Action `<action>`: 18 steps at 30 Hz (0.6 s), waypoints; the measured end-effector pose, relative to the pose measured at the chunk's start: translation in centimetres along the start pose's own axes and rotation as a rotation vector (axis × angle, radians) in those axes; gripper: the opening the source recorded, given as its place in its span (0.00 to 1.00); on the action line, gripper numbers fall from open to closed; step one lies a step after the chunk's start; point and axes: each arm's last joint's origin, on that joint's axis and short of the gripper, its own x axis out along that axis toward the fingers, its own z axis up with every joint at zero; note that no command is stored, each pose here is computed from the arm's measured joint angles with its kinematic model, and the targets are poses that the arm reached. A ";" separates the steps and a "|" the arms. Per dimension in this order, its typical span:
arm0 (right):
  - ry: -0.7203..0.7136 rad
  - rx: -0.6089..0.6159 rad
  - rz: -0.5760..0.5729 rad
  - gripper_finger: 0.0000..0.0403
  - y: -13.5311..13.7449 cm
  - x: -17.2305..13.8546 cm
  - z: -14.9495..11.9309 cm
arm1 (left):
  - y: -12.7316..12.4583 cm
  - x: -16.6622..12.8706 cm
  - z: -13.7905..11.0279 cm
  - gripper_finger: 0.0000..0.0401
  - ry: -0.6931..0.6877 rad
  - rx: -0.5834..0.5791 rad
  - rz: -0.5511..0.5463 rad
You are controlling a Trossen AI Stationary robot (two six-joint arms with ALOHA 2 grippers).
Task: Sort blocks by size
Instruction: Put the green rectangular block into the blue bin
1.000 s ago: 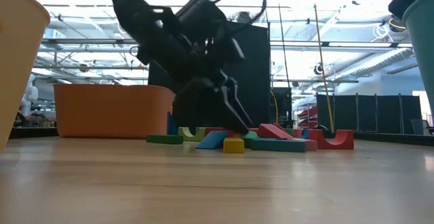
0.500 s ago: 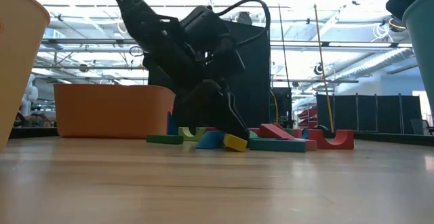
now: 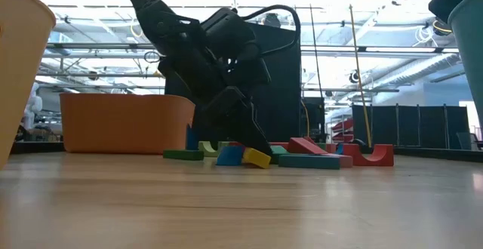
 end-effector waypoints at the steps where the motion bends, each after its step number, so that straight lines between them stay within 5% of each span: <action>1: 0.000 0.000 0.000 0.33 0.0 0.0 0.0 | 0.0 0.0 0.0 0.52 0.005 0.000 -0.006; 8: 0.000 -0.020 0.000 0.33 0.0 0.0 0.0 | -0.9 -0.9 0.2 0.52 0.016 0.012 -0.114; 18: 0.004 -0.027 -0.003 0.33 0.0 0.0 0.0 | -0.8 -2.9 1.4 0.52 -0.020 0.093 -0.048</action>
